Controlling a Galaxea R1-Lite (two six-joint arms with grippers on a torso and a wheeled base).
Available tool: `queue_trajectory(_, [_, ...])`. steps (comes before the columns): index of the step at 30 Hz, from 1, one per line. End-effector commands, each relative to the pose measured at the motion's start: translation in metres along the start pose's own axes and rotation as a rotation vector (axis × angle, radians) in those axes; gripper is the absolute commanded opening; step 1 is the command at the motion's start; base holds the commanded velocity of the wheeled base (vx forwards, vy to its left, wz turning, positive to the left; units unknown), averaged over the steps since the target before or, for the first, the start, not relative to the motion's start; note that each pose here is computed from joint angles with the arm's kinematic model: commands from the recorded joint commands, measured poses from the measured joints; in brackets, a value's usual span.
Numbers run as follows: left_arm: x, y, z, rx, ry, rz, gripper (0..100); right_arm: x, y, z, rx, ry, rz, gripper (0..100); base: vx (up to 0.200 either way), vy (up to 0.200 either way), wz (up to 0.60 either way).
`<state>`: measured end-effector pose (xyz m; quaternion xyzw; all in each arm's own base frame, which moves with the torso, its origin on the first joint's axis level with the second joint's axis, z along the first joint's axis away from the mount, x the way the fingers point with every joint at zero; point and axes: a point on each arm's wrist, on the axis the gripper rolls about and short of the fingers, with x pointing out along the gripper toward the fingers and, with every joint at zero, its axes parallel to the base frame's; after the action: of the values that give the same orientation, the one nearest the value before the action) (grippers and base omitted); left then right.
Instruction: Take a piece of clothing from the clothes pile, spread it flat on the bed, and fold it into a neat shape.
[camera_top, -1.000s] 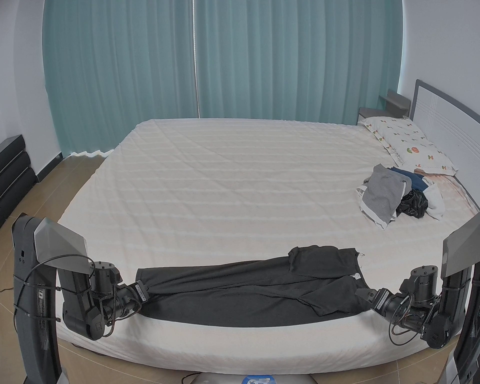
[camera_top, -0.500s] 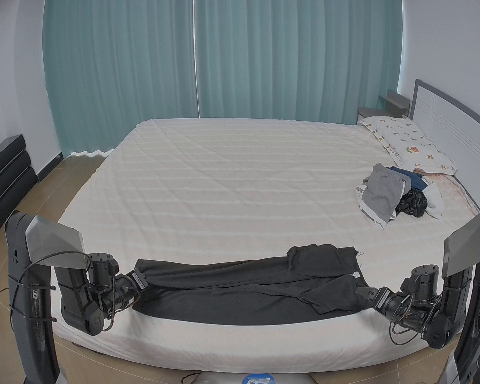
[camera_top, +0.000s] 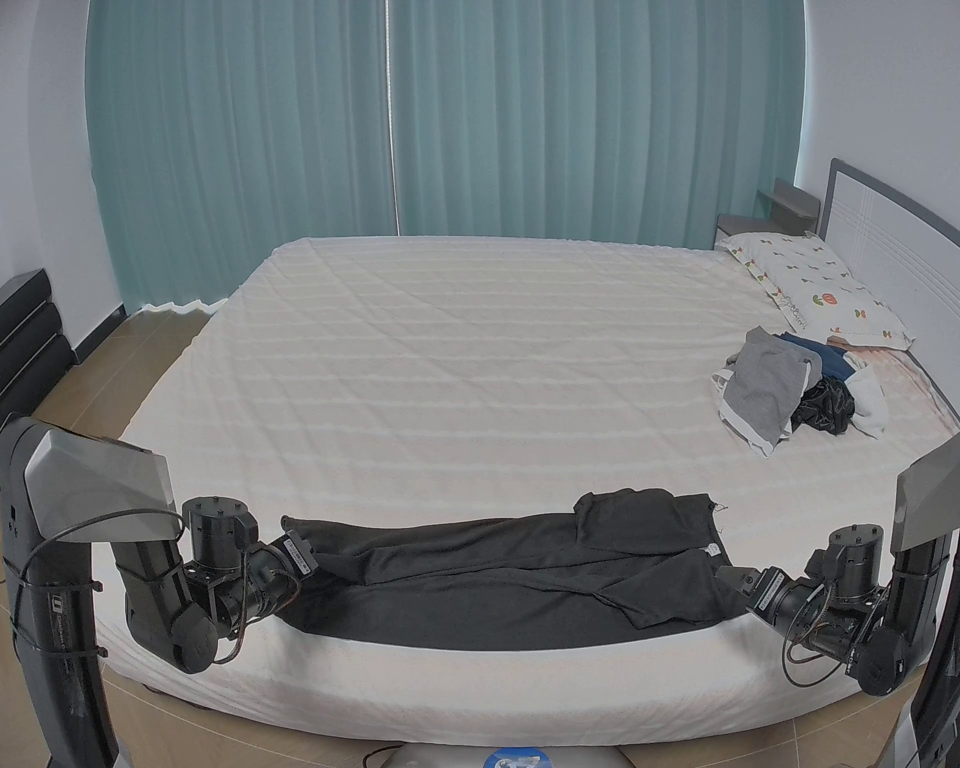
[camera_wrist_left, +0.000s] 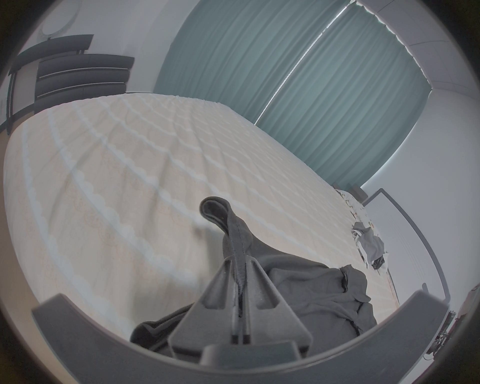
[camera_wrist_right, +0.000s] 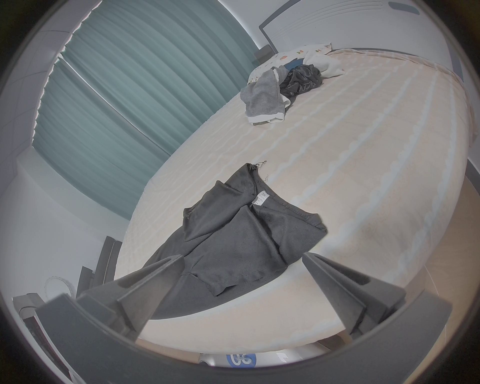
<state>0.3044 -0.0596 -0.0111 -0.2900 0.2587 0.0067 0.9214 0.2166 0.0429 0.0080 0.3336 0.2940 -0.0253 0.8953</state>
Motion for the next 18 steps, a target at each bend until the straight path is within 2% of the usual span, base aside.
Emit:
queue_trajectory(1, [-0.006, -0.013, 0.002, 0.014, 0.006, -0.026, 0, -0.005, -0.001, 0.000, 0.002, -0.003, 0.000, 100, 0.000, 0.000, 0.00])
queue_trajectory(8, [0.004, -0.019, 0.006, 0.017, 0.005, -0.003, 0, -0.005, 0.000, 0.001, 0.002, -0.006, 0.003, 100, 0.000, 0.000, 0.00])
queue_trajectory(14, [0.005, -0.017, 0.004, 0.020, 0.016, 0.020, 0, -0.006, 0.000, 0.001, 0.002, -0.010, 0.004, 100, -0.200, 0.000, 0.00])
queue_trajectory(18, [0.009, -0.017, 0.010, 0.019, -0.006, 0.014, 0, -0.006, 0.000, 0.001, -0.001, -0.019, -0.006, 100, 0.000, 0.000, 0.00])
